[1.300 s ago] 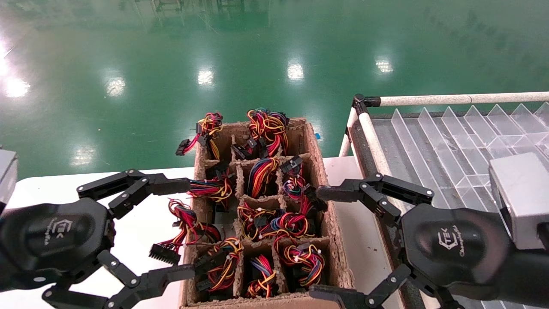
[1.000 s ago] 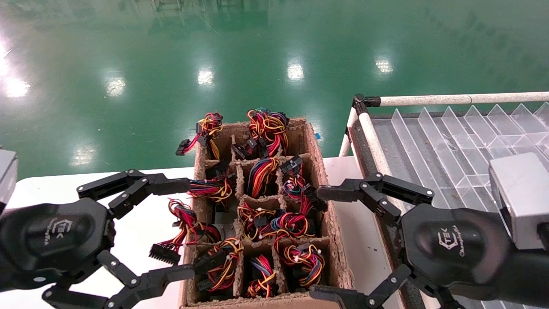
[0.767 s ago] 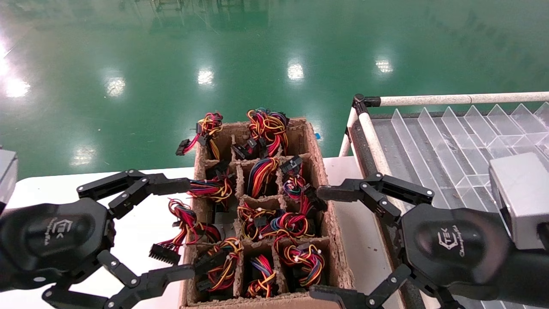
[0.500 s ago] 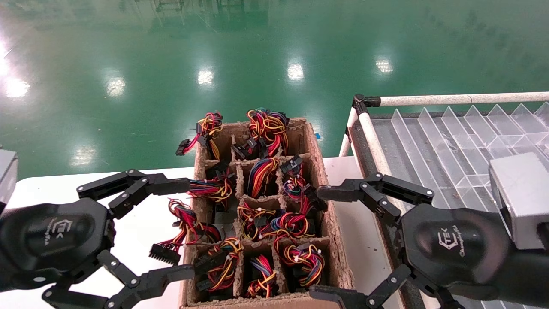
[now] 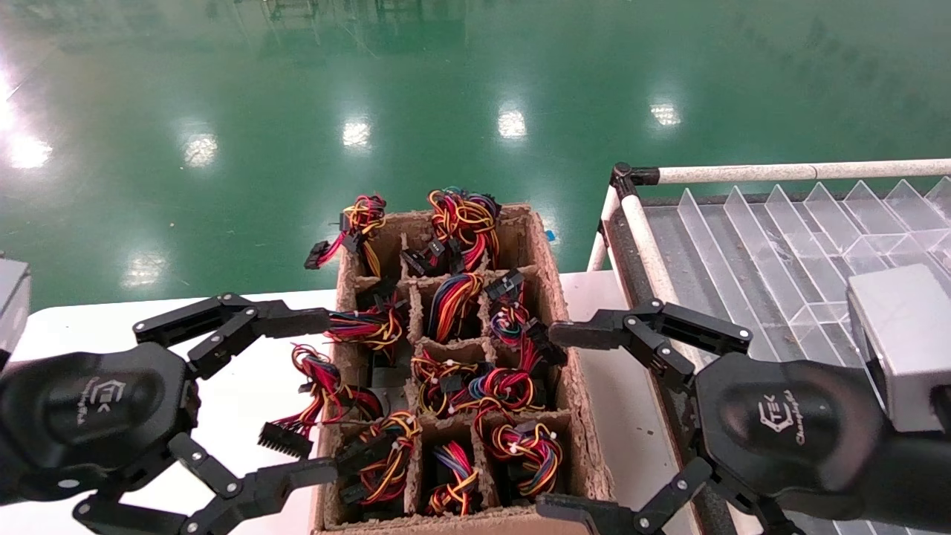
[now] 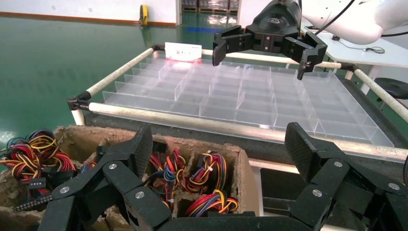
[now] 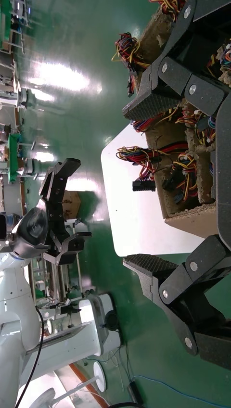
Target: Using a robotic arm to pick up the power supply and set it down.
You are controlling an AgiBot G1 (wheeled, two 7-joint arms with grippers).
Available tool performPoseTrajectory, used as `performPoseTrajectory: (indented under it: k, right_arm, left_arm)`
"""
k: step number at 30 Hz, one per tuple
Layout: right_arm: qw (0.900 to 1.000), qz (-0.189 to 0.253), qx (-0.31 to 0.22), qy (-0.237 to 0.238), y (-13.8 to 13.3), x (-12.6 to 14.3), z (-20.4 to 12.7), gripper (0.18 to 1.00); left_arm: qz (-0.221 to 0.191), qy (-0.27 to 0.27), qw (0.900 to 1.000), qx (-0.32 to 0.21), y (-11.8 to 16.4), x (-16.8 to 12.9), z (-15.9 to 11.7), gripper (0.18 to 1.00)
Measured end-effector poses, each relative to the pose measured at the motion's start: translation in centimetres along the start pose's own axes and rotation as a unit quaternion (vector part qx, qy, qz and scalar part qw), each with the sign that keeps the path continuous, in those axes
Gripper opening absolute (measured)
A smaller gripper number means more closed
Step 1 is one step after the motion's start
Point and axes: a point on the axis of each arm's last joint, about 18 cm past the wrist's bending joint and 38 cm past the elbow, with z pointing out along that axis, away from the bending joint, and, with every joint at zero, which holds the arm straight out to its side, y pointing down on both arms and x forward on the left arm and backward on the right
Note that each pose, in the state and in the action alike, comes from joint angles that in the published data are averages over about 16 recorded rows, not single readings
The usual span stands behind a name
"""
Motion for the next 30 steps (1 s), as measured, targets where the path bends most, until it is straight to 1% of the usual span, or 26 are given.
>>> performPoseTrajectory:
  k: [5, 9, 16, 18, 22, 24, 30]
  right_arm:
    - [1.000, 0.000, 0.000, 0.001, 0.0, 0.0, 0.0, 1.000]
    - [1.000, -0.004, -0.003, 0.011, 0.0, 0.5, 0.0, 1.000]
    - [0.998, -0.019, -0.020, 0.056, 0.1, 2.7, 0.9, 1.000]
    - [0.997, -0.027, -0.028, 0.073, 0.1, 3.7, 1.5, 1.000]
    - [0.992, -0.047, -0.045, 0.110, 0.2, 6.0, 3.5, 1.000]
    - [0.989, -0.057, -0.052, 0.126, 0.3, 7.2, 4.9, 1.000]
    - [0.982, -0.076, -0.066, 0.160, 0.3, 11.0, 10.6, 1.000]
  left_arm:
    - [0.000, 0.000, 1.0000, 0.000, 0.0, 0.0, 0.0, 0.989]
    - [0.000, 0.000, 1.0000, 0.000, 0.0, 0.0, 0.0, 0.972]
    - [0.000, 0.000, 1.0000, 0.000, 0.0, 0.0, 0.0, 0.913]
    - [0.000, 0.000, 1.0000, 0.000, 0.0, 0.0, 0.0, 0.880]
    - [0.000, 0.000, 1.0000, 0.000, 0.0, 0.0, 0.0, 0.821]
    - [0.000, 0.000, 1.0000, 0.000, 0.0, 0.0, 0.0, 0.773]
    - [0.000, 0.000, 1.0000, 0.000, 0.0, 0.0, 0.0, 0.636]
